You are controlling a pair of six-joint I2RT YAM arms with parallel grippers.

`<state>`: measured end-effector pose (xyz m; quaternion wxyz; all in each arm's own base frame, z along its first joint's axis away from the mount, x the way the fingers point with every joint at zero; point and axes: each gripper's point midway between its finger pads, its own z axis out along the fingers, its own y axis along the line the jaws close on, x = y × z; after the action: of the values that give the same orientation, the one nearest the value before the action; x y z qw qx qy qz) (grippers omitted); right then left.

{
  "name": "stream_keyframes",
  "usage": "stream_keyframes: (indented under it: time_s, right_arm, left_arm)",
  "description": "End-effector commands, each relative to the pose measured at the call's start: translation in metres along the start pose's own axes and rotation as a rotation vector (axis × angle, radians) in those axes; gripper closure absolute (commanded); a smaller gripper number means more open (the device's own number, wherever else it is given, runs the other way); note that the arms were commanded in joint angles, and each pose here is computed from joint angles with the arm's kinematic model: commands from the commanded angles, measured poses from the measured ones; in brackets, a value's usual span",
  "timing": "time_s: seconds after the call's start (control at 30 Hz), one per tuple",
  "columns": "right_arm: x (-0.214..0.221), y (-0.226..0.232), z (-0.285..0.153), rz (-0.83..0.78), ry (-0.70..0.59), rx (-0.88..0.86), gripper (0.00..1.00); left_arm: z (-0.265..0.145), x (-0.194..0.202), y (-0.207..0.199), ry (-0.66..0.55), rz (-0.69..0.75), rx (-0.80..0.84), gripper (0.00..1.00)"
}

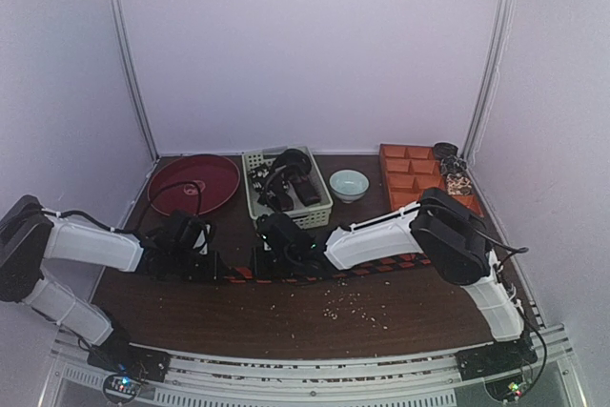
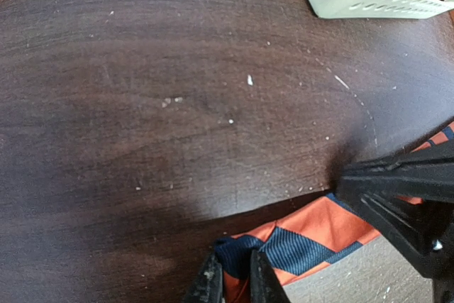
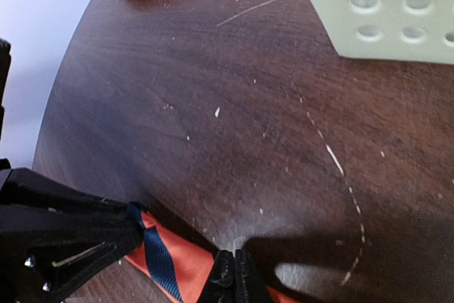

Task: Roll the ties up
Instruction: Fold the tie at the center of the board.

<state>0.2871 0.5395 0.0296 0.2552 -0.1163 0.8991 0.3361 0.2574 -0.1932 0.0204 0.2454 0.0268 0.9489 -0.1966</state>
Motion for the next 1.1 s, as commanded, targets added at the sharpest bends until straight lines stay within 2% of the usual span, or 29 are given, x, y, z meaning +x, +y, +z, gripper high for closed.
stream_keyframes:
  time_s: [0.0,0.17,0.53,0.77,1.07]
  right_arm:
    - [0.014,0.004,0.009,0.004,0.045,0.011,0.95]
    - [0.028,-0.017,0.010,0.003,0.067,0.088,0.96]
    - [-0.011,0.017,-0.024,-0.038,-0.015,0.035,0.95]
    - [0.008,0.031,-0.014,-0.045,0.039,-0.020,0.95]
    - [0.034,0.007,-0.004,-0.023,0.091,0.041,0.96]
  left_arm:
    - [-0.002,-0.004,0.000,-0.014,0.012,0.003,0.87]
    - [-0.011,-0.012,-0.011,-0.039,0.023,0.048,1.00]
    - [-0.011,-0.011,-0.005,-0.014,0.046,0.002,1.00]
    - [-0.011,-0.012,-0.007,-0.016,0.045,0.008,1.00]
    - [-0.015,-0.018,-0.013,-0.030,0.039,0.033,1.00]
